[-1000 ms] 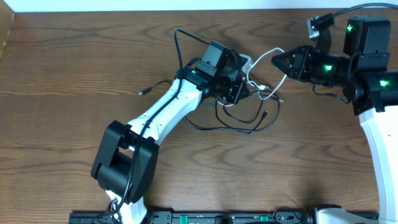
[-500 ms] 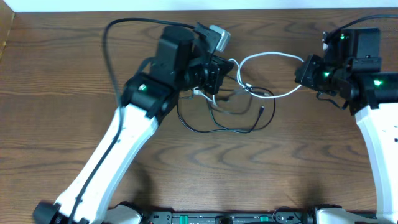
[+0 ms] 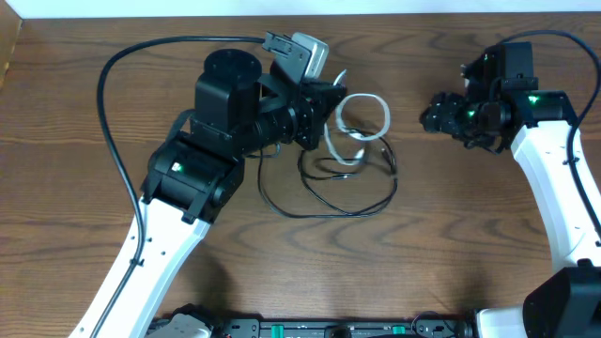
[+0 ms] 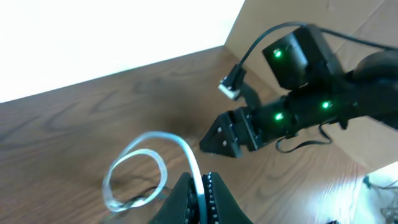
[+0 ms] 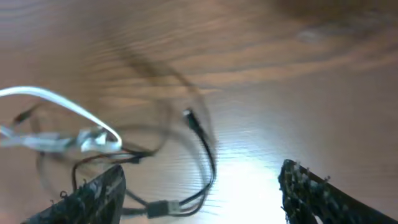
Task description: Untangle cables
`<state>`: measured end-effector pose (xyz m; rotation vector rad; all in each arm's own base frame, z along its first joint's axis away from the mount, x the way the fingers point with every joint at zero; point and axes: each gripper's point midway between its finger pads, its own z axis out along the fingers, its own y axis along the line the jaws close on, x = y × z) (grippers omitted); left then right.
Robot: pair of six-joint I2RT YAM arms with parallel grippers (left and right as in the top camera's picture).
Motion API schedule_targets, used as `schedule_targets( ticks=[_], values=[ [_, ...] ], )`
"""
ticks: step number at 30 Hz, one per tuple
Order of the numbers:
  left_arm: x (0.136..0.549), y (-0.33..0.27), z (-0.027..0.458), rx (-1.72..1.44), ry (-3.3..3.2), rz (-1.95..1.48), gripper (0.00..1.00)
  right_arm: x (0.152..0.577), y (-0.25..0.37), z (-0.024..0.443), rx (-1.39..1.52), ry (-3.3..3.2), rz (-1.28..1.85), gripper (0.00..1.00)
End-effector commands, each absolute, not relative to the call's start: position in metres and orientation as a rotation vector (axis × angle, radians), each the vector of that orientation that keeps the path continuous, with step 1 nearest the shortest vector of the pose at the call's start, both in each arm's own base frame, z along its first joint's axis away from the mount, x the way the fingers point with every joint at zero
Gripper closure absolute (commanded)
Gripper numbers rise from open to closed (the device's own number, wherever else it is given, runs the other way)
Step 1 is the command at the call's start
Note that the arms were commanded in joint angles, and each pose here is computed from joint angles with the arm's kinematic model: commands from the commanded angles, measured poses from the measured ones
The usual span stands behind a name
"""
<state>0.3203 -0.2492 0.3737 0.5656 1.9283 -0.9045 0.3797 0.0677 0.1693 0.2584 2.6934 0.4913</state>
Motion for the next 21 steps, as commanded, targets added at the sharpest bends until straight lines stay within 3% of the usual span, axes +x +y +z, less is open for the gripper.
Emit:
schedule_targets(
  ticks=[1,11,15,21],
  values=[
    [0.318,-0.247,0.386,0.518,1.908,-0.934,0.92,0.376,0.095,0.184,-0.031,2.636,0.685,0.24],
    [0.308,-0.259,0.409,0.541,1.832,-1.071,0.92,0.375,0.118,0.190,-0.194,2.580,0.781,0.36],
    [0.312,-0.255,0.437,0.474,1.747,-1.119,0.93,0.378,0.131,0.183,-0.255,2.583,0.789,0.25],
    [0.309,-0.243,0.476,0.364,1.650,-1.206,0.93,0.381,0.143,0.174,-0.291,2.586,0.814,0.26]
  ],
)
